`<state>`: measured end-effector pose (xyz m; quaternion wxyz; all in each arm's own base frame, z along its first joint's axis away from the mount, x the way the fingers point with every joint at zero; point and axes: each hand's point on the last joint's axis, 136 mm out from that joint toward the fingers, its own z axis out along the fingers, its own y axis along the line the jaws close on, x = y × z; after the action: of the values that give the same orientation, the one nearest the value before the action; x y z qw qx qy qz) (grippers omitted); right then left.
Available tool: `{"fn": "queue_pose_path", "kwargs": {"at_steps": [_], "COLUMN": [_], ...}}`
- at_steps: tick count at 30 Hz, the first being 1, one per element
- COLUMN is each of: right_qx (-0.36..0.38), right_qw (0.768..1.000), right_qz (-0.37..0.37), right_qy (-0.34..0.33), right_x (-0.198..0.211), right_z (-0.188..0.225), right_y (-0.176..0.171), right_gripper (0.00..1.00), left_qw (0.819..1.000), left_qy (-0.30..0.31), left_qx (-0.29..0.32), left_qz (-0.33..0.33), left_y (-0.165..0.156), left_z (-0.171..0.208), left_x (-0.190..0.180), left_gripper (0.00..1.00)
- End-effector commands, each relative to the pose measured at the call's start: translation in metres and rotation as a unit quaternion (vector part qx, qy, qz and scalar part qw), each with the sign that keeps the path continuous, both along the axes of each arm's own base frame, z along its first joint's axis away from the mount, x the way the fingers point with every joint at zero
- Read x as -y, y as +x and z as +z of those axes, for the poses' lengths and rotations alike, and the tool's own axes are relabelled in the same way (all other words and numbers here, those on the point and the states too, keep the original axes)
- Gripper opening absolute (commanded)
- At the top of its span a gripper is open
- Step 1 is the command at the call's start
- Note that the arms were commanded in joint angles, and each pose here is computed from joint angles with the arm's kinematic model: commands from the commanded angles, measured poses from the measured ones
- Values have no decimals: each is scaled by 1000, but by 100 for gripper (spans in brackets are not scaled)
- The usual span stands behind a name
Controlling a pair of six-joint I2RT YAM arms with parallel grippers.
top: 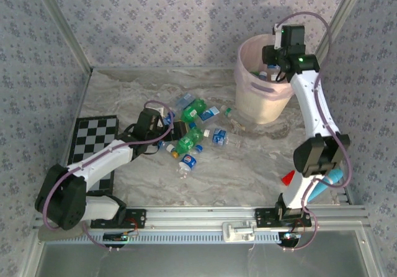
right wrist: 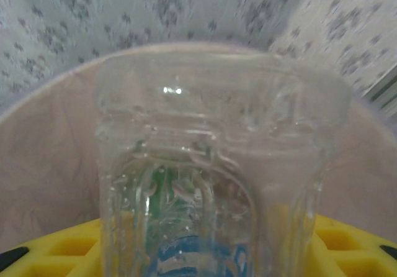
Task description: Put the plastic bottles in the bin
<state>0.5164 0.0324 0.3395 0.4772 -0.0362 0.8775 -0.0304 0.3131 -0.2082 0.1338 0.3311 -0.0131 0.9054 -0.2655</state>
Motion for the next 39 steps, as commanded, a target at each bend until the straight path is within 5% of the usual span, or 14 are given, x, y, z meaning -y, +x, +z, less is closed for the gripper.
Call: {"fn": "queue_pose_path", "kwargs": {"at_steps": [1, 10, 21, 26, 39], "right_qx": [-78, -156, -144, -116, 76], "right_qw": [996, 987, 989, 993, 994], "right_qz": [16, 9, 10, 7, 8], "right_qy": [26, 25, 26, 12, -73], "right_x": [-10, -11, -15, -17, -51], "right_z": [-28, -72, -65, -46, 73], "right_y": [-7, 0, 3, 1, -45], "right_gripper": [52, 55, 72, 100, 100], "left_qw": [1000, 999, 999, 999, 998], "left_qy": [7, 15, 15, 12, 19], "left_qx": [26, 29, 28, 37, 53], "left_qz": [-3, 1, 1, -3, -9], "left_y": [3, 2, 2, 1, 0], "left_z": [21, 21, 20, 24, 26], "left_x": [1, -2, -1, 1, 6], "left_gripper": [100, 100, 100, 100, 100]}}
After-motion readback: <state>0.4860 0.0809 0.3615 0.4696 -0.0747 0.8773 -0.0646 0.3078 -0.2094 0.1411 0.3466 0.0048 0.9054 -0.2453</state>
